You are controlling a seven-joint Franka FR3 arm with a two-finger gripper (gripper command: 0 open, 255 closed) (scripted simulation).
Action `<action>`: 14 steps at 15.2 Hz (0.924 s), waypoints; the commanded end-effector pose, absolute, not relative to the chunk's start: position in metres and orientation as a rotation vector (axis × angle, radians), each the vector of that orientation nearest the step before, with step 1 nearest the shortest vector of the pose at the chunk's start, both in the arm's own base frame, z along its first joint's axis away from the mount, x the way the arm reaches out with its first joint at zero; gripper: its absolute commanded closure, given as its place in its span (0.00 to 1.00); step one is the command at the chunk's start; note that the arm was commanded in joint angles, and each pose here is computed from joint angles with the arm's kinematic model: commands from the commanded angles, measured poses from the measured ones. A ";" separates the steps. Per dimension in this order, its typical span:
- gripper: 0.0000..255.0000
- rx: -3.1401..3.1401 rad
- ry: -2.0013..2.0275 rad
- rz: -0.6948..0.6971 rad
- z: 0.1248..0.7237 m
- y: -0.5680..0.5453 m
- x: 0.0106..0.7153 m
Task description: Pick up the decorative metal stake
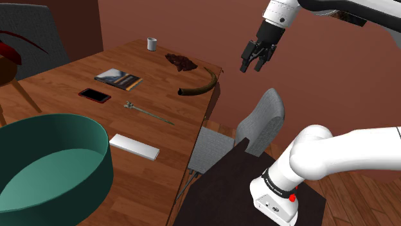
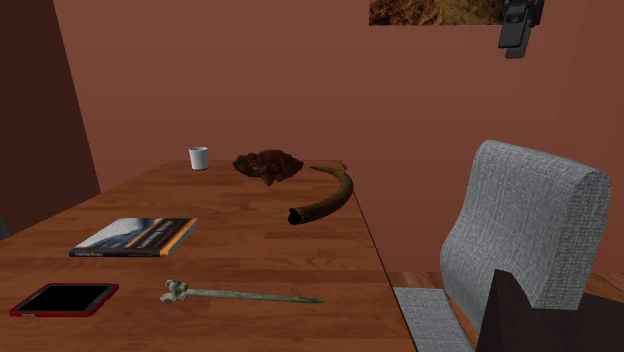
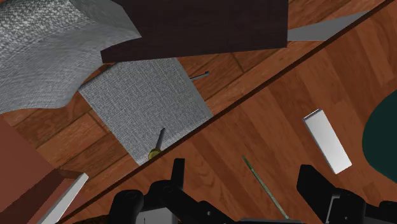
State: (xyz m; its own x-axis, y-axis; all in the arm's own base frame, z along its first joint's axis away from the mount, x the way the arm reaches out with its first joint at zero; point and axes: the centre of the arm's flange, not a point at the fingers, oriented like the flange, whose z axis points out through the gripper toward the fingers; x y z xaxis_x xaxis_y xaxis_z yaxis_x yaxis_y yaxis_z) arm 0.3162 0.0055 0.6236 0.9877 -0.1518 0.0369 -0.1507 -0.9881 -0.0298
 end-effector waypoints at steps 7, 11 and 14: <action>0.00 -3.119 0.079 -0.044 0.570 0.017 0.375; 0.00 -3.124 -0.027 -0.033 0.534 0.028 0.414; 0.00 -3.126 -0.106 -0.024 0.507 0.037 0.442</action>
State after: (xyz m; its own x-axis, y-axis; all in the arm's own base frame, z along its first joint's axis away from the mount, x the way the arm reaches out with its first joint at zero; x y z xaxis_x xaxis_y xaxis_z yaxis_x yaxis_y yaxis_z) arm 0.4332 0.0322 0.5157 0.9986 0.0496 0.0165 0.0499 -0.9987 -0.0143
